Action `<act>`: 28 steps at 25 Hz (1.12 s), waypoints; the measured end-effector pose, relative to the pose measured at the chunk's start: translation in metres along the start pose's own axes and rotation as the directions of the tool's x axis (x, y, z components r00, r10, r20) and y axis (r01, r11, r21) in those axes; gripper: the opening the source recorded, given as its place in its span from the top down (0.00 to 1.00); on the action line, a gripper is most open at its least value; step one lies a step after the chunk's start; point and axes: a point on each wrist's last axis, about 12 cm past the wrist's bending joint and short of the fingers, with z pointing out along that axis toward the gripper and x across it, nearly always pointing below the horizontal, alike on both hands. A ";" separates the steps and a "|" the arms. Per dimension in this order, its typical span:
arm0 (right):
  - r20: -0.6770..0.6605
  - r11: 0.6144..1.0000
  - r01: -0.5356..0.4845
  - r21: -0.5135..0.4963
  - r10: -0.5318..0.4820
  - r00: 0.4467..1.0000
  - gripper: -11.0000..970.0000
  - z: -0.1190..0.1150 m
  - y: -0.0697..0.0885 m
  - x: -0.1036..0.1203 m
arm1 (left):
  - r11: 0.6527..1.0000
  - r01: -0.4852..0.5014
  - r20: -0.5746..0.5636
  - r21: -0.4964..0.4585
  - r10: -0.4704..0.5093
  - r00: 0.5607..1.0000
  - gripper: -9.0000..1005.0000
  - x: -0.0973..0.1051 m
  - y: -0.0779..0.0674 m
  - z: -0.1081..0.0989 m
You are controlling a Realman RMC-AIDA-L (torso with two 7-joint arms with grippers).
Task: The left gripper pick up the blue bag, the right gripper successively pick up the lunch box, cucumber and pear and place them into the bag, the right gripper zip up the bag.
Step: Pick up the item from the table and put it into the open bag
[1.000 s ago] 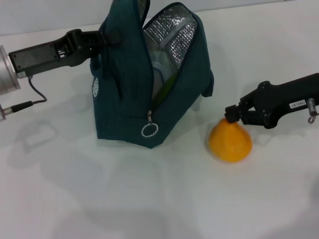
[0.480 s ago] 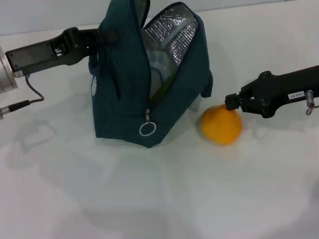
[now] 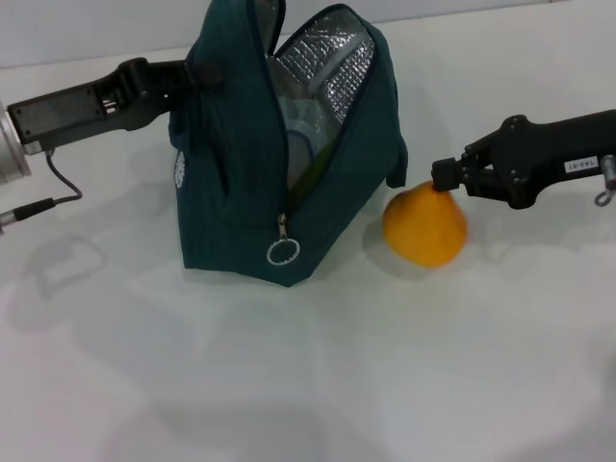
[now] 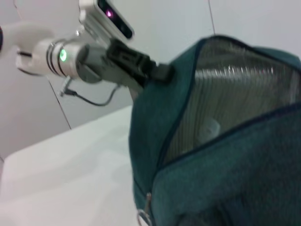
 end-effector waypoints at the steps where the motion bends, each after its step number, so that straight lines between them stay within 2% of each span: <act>1: 0.008 1.000 0.003 -0.016 -0.003 1.000 0.97 -0.001 0.001 -0.002 | 1.000 -0.001 0.000 0.000 0.001 1.000 0.91 0.000 0.000 0.000; 4: 0.033 0.998 0.011 -0.055 -0.009 0.999 0.97 -0.002 0.005 -0.010 | 1.000 -0.003 0.001 -0.001 0.003 1.000 0.91 0.000 0.000 -0.001; 8: 0.082 0.997 0.050 -0.053 -0.046 0.996 0.97 -0.012 0.007 -0.029 | 1.000 -0.004 0.001 -0.002 0.004 1.000 0.91 -0.001 0.000 -0.001; 15: 0.194 0.979 0.204 -0.002 -0.200 0.960 0.97 -0.027 0.010 -0.083 | 1.000 -0.005 -0.001 0.001 0.005 1.000 0.91 -0.001 -0.001 0.003; 20: 0.287 0.965 0.262 0.019 -0.257 0.923 0.97 -0.031 0.011 -0.115 | 1.000 0.001 -0.002 0.000 -0.001 1.000 0.91 0.001 0.000 0.004; 24: 0.283 0.957 0.279 0.075 -0.289 0.915 0.97 -0.028 0.004 -0.131 | 1.000 0.010 -0.001 -0.005 -0.010 1.000 0.91 0.003 0.001 0.002; 28: 0.228 0.955 0.278 0.106 -0.295 0.928 0.97 -0.014 -0.006 -0.135 | 1.000 0.022 -0.007 -0.005 -0.022 1.000 0.91 0.004 0.001 0.003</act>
